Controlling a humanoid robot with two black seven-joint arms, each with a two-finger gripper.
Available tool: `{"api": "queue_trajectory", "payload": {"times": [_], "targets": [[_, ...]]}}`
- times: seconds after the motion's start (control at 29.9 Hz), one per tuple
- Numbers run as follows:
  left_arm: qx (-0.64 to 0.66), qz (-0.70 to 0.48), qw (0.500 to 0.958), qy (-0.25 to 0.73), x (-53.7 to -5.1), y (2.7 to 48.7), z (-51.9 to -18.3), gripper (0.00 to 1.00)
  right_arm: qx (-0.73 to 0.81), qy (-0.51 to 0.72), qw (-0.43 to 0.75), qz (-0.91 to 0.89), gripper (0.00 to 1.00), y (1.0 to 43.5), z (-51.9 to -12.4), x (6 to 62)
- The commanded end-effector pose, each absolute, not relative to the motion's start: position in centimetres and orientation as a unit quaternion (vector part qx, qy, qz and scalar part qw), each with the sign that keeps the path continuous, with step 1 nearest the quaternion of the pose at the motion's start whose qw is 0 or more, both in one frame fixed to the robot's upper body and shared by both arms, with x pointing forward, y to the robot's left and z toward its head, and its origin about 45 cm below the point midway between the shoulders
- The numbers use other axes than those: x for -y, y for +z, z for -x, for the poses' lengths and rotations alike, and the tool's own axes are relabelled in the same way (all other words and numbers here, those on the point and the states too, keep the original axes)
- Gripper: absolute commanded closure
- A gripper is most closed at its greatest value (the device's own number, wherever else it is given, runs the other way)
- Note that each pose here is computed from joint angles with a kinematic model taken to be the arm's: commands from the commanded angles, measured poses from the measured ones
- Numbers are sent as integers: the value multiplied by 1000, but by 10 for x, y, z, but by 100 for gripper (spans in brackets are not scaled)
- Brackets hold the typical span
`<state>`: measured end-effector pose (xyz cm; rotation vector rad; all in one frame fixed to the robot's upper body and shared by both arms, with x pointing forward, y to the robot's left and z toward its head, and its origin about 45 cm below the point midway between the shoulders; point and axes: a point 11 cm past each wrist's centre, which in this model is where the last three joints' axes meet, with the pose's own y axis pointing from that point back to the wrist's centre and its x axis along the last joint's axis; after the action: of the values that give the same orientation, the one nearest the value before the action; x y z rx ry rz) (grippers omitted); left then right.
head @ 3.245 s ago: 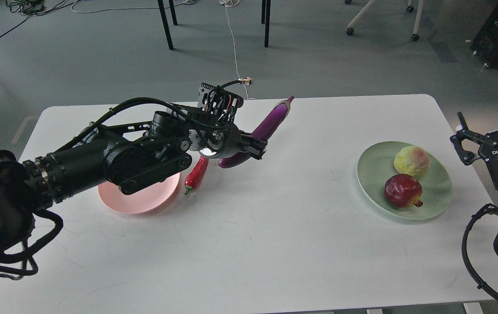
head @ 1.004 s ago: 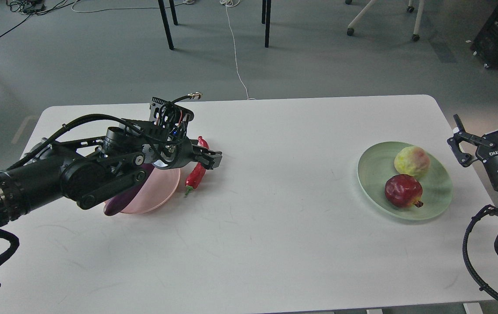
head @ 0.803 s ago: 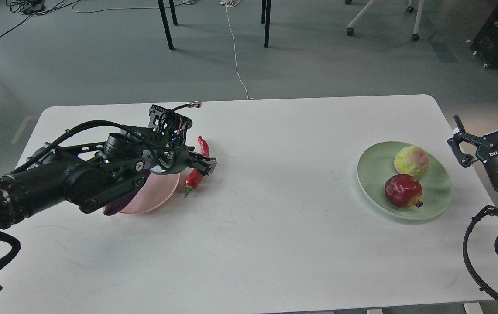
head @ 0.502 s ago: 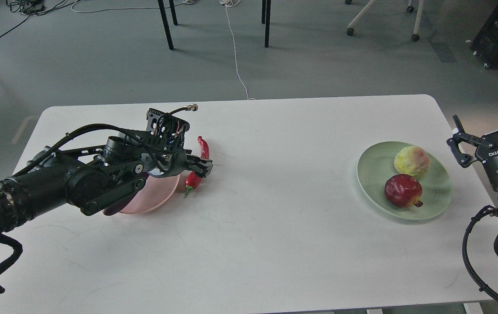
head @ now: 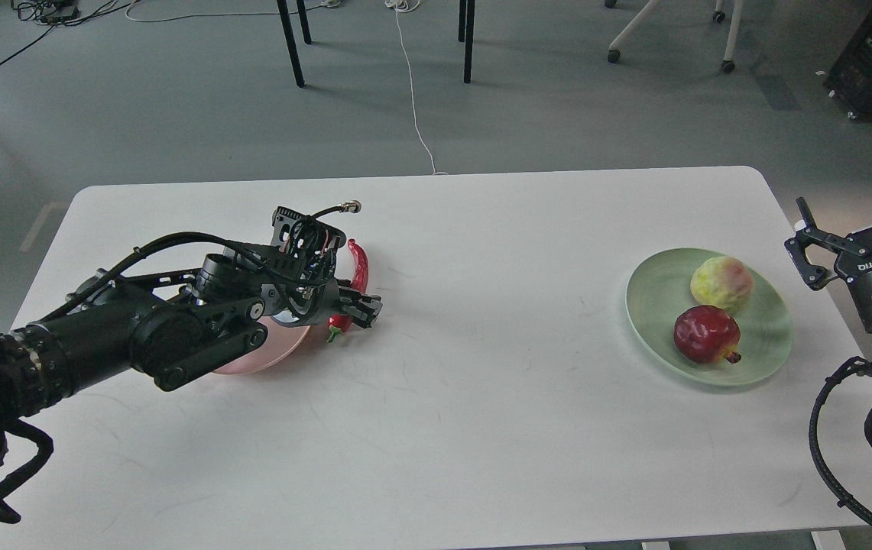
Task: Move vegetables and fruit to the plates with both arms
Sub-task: 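Move the left gripper to the red chili pepper and grasp it, then place the chili pepper onto the pink plate beside the eggplant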
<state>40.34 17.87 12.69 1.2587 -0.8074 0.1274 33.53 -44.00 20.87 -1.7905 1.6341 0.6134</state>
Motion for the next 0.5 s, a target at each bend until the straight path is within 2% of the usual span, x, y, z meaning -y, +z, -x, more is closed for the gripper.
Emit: {"api": "queue_trajectory", "payload": {"times": [0.0,0.13,0.3,0.47], "targets": [[367,-571,732,57,-178,127,-403,57,-620,233,315,680,1,208,-335,439],[367,-570,733,58,-178,127,-403,66,-620,234,315,679,1,208,-335,439],[373,-564,735,55,-166,128,-402,86,-620,236,311,681,1,206,-335,438],[392,-533,747,66,-151,147,-403,88,-620,234,309,682,1,207,-335,439]]}}
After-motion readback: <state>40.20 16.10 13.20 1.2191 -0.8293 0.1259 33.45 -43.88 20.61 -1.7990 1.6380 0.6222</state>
